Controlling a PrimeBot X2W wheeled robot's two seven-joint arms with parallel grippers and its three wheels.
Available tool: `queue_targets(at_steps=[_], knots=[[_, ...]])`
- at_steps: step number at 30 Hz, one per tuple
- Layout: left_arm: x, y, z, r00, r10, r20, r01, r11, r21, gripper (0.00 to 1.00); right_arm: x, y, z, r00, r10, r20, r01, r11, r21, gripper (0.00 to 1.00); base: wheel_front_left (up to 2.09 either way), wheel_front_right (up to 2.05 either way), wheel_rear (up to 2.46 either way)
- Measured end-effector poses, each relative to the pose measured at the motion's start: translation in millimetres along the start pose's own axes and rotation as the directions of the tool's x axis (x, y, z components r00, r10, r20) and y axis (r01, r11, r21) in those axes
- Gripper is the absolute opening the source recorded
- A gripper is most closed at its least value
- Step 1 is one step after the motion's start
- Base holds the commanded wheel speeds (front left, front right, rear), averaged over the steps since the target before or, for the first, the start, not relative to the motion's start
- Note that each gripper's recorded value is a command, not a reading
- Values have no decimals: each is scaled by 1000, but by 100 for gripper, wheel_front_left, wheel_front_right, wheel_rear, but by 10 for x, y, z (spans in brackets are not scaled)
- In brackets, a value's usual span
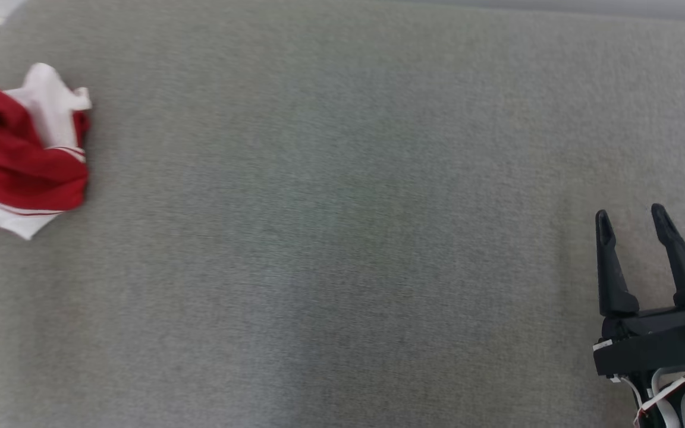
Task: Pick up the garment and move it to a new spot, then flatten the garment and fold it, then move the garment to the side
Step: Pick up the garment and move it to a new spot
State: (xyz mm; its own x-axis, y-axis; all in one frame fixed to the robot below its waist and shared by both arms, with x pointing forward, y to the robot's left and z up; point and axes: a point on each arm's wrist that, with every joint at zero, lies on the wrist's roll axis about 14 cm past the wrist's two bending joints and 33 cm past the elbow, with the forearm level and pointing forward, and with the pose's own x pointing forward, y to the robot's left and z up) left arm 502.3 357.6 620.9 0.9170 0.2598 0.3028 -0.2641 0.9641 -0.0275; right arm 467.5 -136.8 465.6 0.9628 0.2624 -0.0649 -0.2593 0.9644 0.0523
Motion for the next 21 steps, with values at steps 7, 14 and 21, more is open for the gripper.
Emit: queue_targets(at_steps=[7,14,21], knots=[[182,-57,-781,976,7,-216,-14,999,-31,100,-68,-258,-152,997,-64,-40,63,998,-18,100,0,0,0],[-147,126,-1665,846,60,-530,-42,998,47,100,-119,-385,-198,994,-97,-57,96,995,-30,100,0,0,0],[-660,253,-2186,643,88,-761,-104,994,27,47,-107,-353,-177,994,-91,-54,90,996,-28,100,0,0,0]])
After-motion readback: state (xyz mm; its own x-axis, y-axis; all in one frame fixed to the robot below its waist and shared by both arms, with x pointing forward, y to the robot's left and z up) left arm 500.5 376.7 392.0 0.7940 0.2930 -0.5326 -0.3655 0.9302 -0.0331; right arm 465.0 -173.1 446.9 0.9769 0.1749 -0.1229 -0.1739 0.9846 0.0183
